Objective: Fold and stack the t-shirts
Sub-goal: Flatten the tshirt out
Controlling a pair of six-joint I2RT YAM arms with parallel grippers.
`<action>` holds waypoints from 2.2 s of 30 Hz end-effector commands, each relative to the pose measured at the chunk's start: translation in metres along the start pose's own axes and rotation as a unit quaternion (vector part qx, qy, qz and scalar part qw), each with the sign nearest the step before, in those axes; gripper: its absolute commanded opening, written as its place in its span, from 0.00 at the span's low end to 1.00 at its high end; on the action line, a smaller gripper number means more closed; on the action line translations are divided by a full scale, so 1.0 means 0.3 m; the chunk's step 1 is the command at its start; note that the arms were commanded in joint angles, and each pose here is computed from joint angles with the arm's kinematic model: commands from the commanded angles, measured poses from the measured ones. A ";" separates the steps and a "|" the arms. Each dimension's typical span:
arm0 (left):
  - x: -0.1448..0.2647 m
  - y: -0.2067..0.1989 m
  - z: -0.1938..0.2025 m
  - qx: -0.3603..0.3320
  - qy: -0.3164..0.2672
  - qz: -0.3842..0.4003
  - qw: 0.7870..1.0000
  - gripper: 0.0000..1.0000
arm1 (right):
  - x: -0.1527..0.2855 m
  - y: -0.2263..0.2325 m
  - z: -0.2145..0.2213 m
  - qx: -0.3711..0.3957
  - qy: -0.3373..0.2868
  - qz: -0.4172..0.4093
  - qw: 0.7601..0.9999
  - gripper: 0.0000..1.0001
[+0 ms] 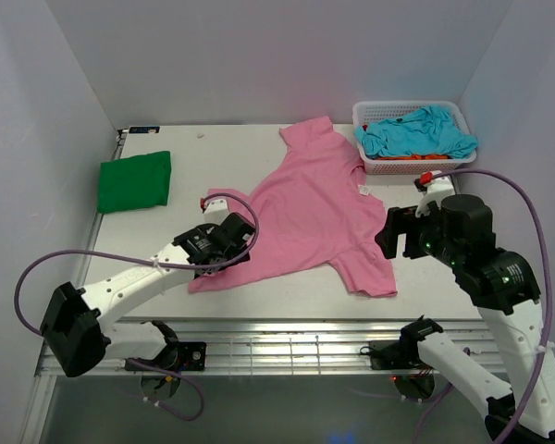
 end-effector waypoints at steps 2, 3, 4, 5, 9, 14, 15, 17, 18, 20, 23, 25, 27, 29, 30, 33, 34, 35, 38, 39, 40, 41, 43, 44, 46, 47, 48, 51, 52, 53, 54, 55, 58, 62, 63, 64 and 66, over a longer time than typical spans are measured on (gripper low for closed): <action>0.075 0.008 -0.158 0.045 -0.146 -0.022 0.988 0.66 | 0.002 0.023 -0.026 0.008 -0.023 -0.040 0.999 0.83; 0.068 -0.007 -0.200 0.056 -0.187 -0.024 0.980 0.61 | -0.019 0.028 -0.022 0.010 -0.018 -0.050 0.999 0.82; 0.046 -0.013 -0.216 0.052 -0.198 -0.032 0.978 0.43 | -0.058 0.027 -0.011 0.008 -0.013 -0.054 0.998 0.81; 0.015 0.007 -0.251 0.048 -0.206 -0.051 0.976 0.31 | -0.078 0.030 -0.006 0.006 -0.010 -0.059 0.998 0.80; -0.138 0.012 -0.353 0.077 -0.199 -0.034 0.976 0.00 | -0.128 0.038 0.006 0.002 -0.015 -0.077 0.997 0.64; -0.313 -0.013 -0.392 0.063 -0.178 -0.017 0.982 0.00 | -0.140 0.031 0.013 0.005 -0.026 -0.069 0.997 0.44; -0.328 -0.022 -0.408 0.062 -0.179 -0.016 0.982 0.00 | -0.136 0.031 0.014 0.005 -0.030 -0.069 0.997 0.44; -0.389 -0.016 -0.408 0.057 -0.167 -0.026 0.984 0.00 | -0.138 0.030 0.018 0.007 -0.034 -0.070 0.997 0.43; -0.403 -0.023 -0.424 0.063 -0.173 -0.016 0.983 0.00 | -0.139 0.029 0.027 0.007 -0.034 -0.070 0.997 0.43; -0.448 -0.024 -0.428 0.062 -0.170 -0.006 0.983 0.00 | -0.141 0.029 0.032 0.007 -0.035 -0.071 0.997 0.41; -0.486 -0.021 -0.452 0.063 -0.176 -0.009 0.982 0.00 | -0.143 0.027 0.041 0.007 -0.035 -0.070 0.997 0.40; -0.533 -0.003 -0.452 0.058 -0.168 -0.021 0.984 0.00 | -0.141 0.027 0.045 0.008 -0.035 -0.070 0.997 0.39; -0.576 -0.005 -0.459 0.058 -0.169 -0.014 0.984 0.00 | -0.139 0.028 0.049 0.010 -0.036 -0.073 0.997 0.38; -0.608 0.006 -0.478 0.064 -0.166 -0.018 0.984 0.00 | -0.138 0.028 0.050 0.009 -0.037 -0.074 0.997 0.38; -0.624 0.009 -0.479 0.063 -0.161 -0.021 0.985 0.00 | -0.136 0.027 0.052 0.009 -0.037 -0.072 0.997 0.38; -0.684 0.035 -0.480 0.063 -0.146 -0.041 0.987 0.00 | -0.134 0.026 0.055 0.009 -0.036 -0.068 0.997 0.38; -0.707 0.052 -0.477 0.065 -0.137 -0.046 0.987 0.00 | -0.135 0.024 0.058 0.008 -0.034 -0.067 0.997 0.37; -0.715 0.059 -0.477 0.067 -0.133 -0.047 0.988 0.00 | -0.136 0.023 0.060 0.007 -0.034 -0.065 0.997 0.37; -0.744 0.084 -0.473 0.074 -0.121 -0.055 0.988 0.00 | -0.143 0.022 0.060 0.005 -0.033 -0.062 0.998 0.37; -0.748 0.092 -0.471 0.077 -0.111 -0.060 0.989 0.00 | -0.148 0.022 0.061 0.005 -0.030 -0.063 0.998 0.37; -0.756 0.105 -0.473 0.081 -0.108 -0.068 0.989 0.00 | -0.149 0.024 0.058 0.005 -0.032 -0.066 0.997 0.37; -0.770 0.116 -0.465 0.081 -0.100 -0.076 0.989 0.00 | -0.154 0.024 0.059 0.005 -0.031 -0.065 0.997 0.37; -0.780 0.122 -0.494 0.091 -0.103 -0.080 0.987 0.00 | -0.167 0.025 0.059 0.005 -0.028 -0.068 0.997 0.38; -0.788 0.144 -0.502 0.097 -0.099 -0.092 0.986 0.00 | -0.170 0.024 0.060 0.004 -0.027 -0.067 0.997 0.38; -0.812 0.171 -0.543 0.115 -0.098 -0.098 0.984 0.00 | -0.189 0.025 0.064 0.004 -0.021 -0.070 0.997 0.37; -0.820 0.180 -0.551 0.119 -0.091 -0.096 0.984 0.00 | -0.197 0.025 0.066 0.004 -0.017 -0.070 0.997 0.37; -0.829 0.186 -0.564 0.123 -0.091 -0.095 0.984 0.00 | -0.208 0.024 0.069 0.003 -0.012 -0.070 0.997 0.37; -0.863 0.208 -0.609 0.128 -0.094 -0.096 0.983 0.00 | -0.245 0.023 0.079 0.003 -0.003 -0.074 0.997 0.38; -0.887 0.214 -0.607 0.126 -0.090 -0.100 0.983 0.00 | -0.262 0.023 0.083 0.002 -0.004 -0.075 0.997 0.38; -0.893 0.215 -0.638 0.129 -0.096 -0.099 0.982 0.00 | -0.273 0.025 0.085 0.001 -0.004 -0.077 0.997 0.38; -0.903 0.219 -0.649 0.127 -0.097 -0.101 0.982 0.00 | -0.293 0.024 0.087 0.000 0.001 -0.076 0.997 0.38; -0.927 0.230 -0.646 0.124 -0.094 -0.109 0.982 0.00 | -0.311 0.024 0.086 -0.001 0.000 -0.077 0.997 0.39; -0.965 0.252 -0.676 0.127 -0.093 -0.118 0.980 0.00 | -0.361 0.023 0.081 -0.002 0.006 -0.077 0.997 0.42; -0.996 0.281 -0.698 0.136 -0.090 -0.119 0.979 0.00 | -0.428 0.021 0.065 0.000 0.012 -0.075 0.997 0.46; -0.998 0.285 -0.718 0.140 -0.095 -0.117 0.979 0.00 | -0.439 0.021 0.056 0.000 0.010 -0.075 0.997 0.46; -1.003 0.297 -0.728 0.140 -0.098 -0.121 0.978 0.00 | -0.449 0.022 0.048 0.002 0.008 -0.074 0.997 0.47; -1.016 0.311 -0.732 0.141 -0.092 -0.130 0.977 0.00 | -0.480 0.019 0.017 0.006 0.001 -0.067 0.998 0.48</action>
Point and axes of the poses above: each gripper's point midway between its finger pads, its own x axis back along the fingers, its own y axis along the line the jaws close on, z = x × y, the point moved 9 cm from there along x, back along the fingers, and after that the axes turned 3 degrees about x, right-handed, at the moved point
